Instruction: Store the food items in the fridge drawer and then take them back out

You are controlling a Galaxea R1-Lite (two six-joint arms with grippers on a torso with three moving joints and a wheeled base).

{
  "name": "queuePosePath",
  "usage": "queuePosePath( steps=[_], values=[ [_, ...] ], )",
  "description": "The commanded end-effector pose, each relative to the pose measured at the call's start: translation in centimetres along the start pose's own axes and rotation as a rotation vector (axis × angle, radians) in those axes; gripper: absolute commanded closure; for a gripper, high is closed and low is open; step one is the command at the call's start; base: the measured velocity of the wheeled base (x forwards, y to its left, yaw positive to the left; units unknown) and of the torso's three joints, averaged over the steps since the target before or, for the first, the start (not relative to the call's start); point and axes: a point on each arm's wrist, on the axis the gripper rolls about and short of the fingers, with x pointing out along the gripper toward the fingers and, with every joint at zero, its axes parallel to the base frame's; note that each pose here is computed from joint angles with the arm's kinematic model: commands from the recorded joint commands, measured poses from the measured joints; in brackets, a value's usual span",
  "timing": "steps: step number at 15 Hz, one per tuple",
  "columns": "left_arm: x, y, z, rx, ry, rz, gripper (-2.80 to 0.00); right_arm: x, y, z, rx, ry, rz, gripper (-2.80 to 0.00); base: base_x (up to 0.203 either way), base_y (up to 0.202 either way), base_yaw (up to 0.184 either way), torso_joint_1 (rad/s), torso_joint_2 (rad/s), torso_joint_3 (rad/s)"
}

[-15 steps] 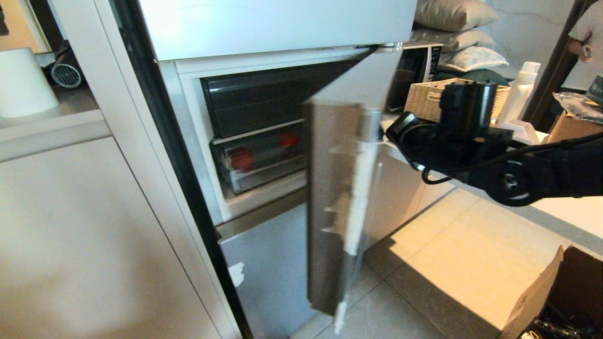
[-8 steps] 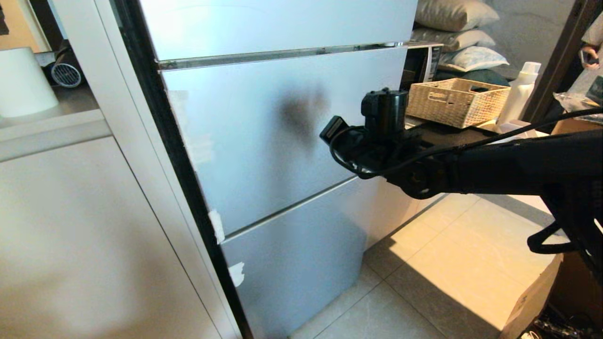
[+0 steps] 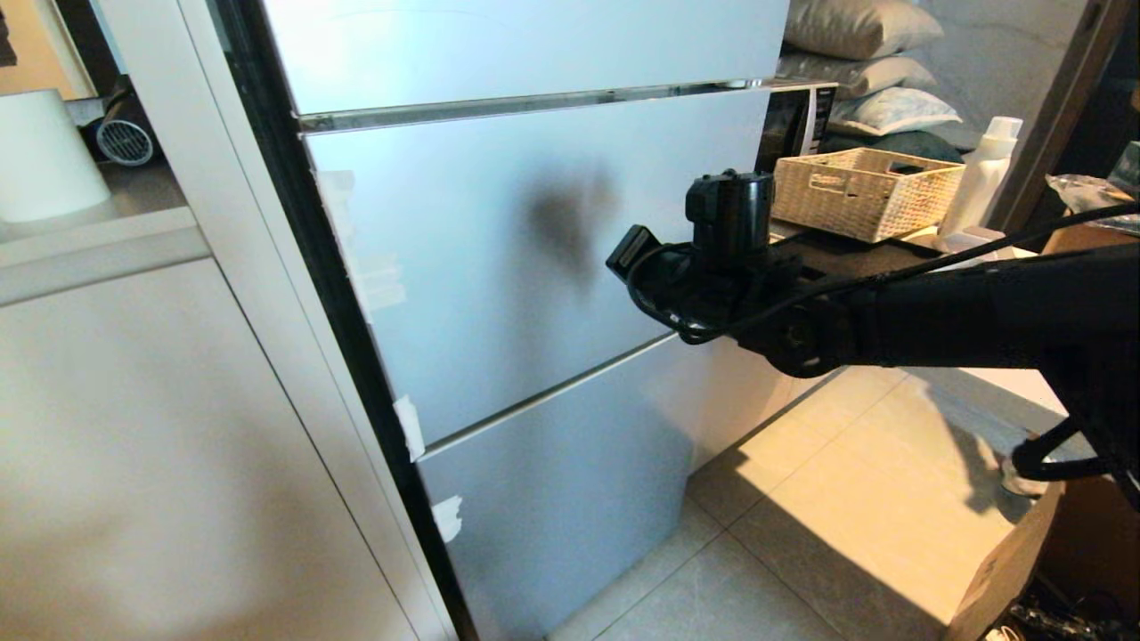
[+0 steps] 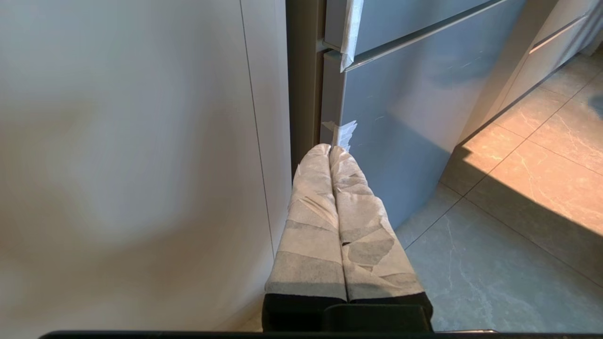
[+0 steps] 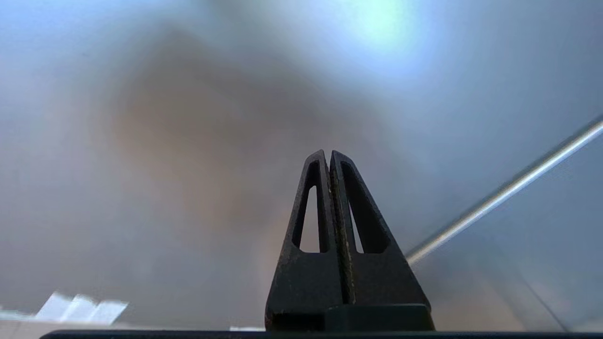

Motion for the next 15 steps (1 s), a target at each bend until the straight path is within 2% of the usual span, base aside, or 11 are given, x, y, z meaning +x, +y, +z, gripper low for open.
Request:
queuePosePath(
  steps=[1, 3, 5, 7, 9, 12, 15],
  values=[
    [0.0, 0.0, 0.0, -0.001, 0.0, 0.001, 0.0, -2.3, 1.4, 1.4, 0.004, -0.017, 0.021, 0.0, 0.0, 0.0, 0.0, 0.0, 0.0, 0.0],
    [0.0, 0.0, 0.0, -0.001, 0.0, 0.001, 0.0, -5.4, 2.6, 2.6, 0.001, -0.026, 0.032, 0.0, 0.0, 0.0, 0.0, 0.0, 0.0, 0.0],
    [0.0, 0.0, 0.0, -0.001, 0.0, 0.001, 0.0, -10.1, 3.8, 4.2, -0.018, -0.046, 0.049, 0.0, 0.0, 0.0, 0.0, 0.0, 0.0, 0.0],
    [0.0, 0.0, 0.0, -0.001, 0.0, 0.001, 0.0, -15.2, 4.4, 5.2, -0.066, -0.059, 0.054, 0.0, 0.0, 0.0, 0.0, 0.0, 0.0, 0.0],
    [0.0, 0.0, 0.0, -0.001, 0.0, 0.001, 0.0, -20.5, 3.9, 5.5, -0.132, -0.056, 0.029, 0.0, 0.0, 0.0, 0.0, 0.0, 0.0, 0.0],
    [0.0, 0.0, 0.0, -0.001, 0.0, 0.001, 0.0, -28.8, 0.5, 5.2, -0.294, -0.047, -0.094, 0.0, 0.0, 0.0, 0.0, 0.0, 0.0, 0.0],
    [0.0, 0.0, 0.0, -0.001, 0.0, 0.001, 0.0, -36.4, -4.5, 2.6, -0.471, -0.077, -0.252, 0.0, 0.0, 0.0, 0.0, 0.0, 0.0, 0.0]
  ],
)
